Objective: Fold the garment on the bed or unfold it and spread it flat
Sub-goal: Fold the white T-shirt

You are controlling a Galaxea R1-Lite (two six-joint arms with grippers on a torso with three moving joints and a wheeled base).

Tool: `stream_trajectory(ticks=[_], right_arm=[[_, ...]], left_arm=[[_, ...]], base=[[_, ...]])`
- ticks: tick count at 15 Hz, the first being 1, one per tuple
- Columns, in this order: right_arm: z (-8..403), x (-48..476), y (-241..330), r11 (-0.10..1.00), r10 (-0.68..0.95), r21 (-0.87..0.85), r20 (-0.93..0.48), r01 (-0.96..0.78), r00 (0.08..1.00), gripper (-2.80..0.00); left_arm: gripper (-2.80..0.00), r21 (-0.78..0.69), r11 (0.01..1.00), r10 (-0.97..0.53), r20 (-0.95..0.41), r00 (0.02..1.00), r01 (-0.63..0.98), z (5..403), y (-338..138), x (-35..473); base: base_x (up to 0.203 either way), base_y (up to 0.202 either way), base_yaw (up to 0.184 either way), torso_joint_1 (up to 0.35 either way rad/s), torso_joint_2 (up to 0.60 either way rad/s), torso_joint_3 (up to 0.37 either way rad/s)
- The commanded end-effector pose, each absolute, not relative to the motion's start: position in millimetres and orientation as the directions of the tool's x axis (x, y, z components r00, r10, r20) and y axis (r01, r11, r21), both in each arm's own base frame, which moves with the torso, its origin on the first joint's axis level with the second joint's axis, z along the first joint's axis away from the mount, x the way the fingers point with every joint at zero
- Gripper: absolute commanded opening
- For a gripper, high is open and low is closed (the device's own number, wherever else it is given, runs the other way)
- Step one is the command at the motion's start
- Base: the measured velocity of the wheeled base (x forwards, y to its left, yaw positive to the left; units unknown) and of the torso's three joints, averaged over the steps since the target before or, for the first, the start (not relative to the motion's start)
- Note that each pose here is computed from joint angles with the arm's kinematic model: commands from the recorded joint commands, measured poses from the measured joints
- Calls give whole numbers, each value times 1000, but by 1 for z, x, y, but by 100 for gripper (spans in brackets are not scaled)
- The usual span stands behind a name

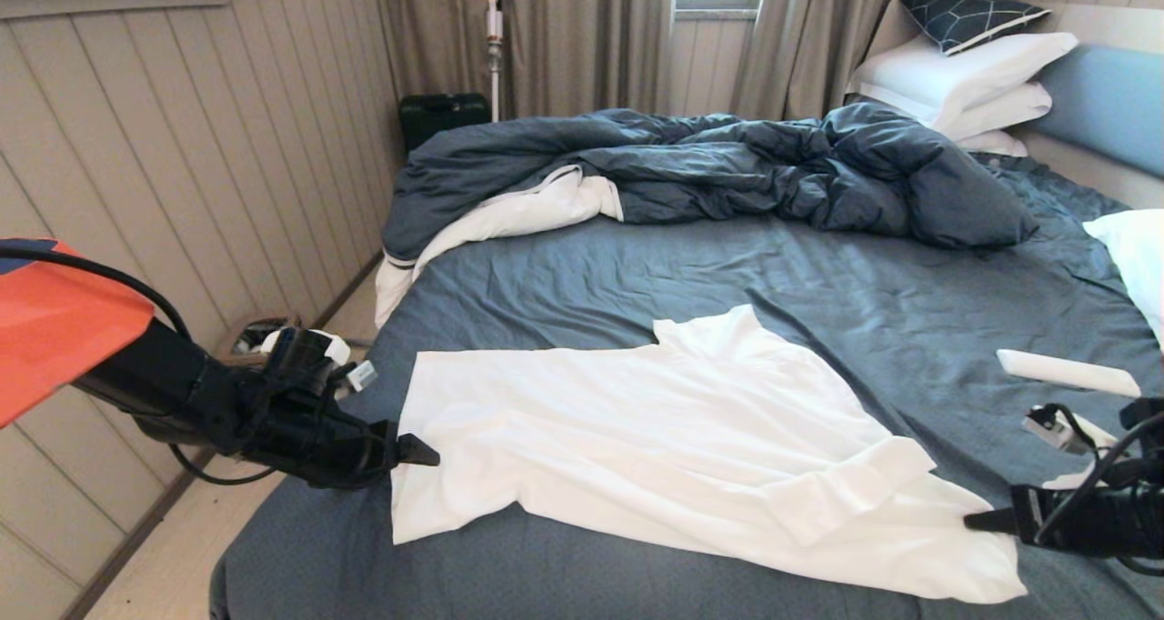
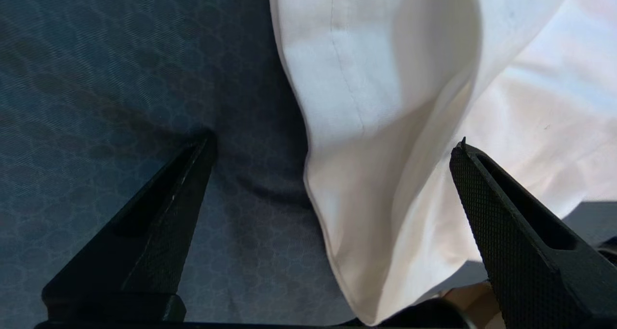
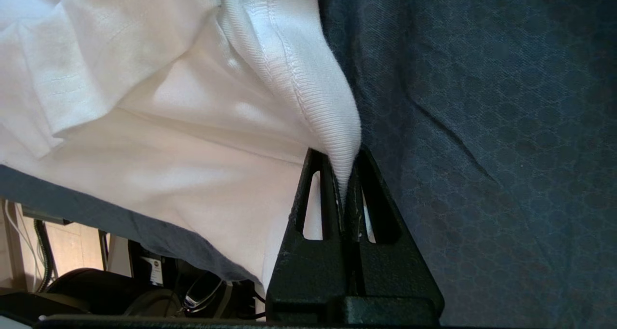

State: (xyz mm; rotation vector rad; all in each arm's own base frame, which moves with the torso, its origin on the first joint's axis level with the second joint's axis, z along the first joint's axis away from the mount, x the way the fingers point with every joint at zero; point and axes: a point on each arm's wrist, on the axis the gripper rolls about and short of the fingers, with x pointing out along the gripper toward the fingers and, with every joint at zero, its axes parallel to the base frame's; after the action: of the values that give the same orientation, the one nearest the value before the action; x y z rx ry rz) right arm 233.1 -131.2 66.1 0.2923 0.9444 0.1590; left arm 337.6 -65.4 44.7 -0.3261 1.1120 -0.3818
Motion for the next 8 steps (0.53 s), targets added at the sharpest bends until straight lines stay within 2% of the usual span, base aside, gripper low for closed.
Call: stream_trajectory(ticks=[1, 6, 8], right_arm=[[67, 232, -133, 950, 256, 313, -769, -4, 585, -280], [69, 229, -137, 949, 248, 314, -764, 7, 595, -280], [69, 227, -138, 948, 248, 318, -760, 12, 600, -280]], left_arm=[[0, -439, 889, -454, -805, 381, 131, 44, -65, 336], [0, -383, 915, -395, -789, 471, 126, 77, -57, 317], [0, -370, 923, -374, -800, 469, 105, 73, -50, 317]], base=[[0, 0, 0, 0, 0, 0], [0, 0, 0, 0, 0, 0], [0, 0, 0, 0, 0, 0]])
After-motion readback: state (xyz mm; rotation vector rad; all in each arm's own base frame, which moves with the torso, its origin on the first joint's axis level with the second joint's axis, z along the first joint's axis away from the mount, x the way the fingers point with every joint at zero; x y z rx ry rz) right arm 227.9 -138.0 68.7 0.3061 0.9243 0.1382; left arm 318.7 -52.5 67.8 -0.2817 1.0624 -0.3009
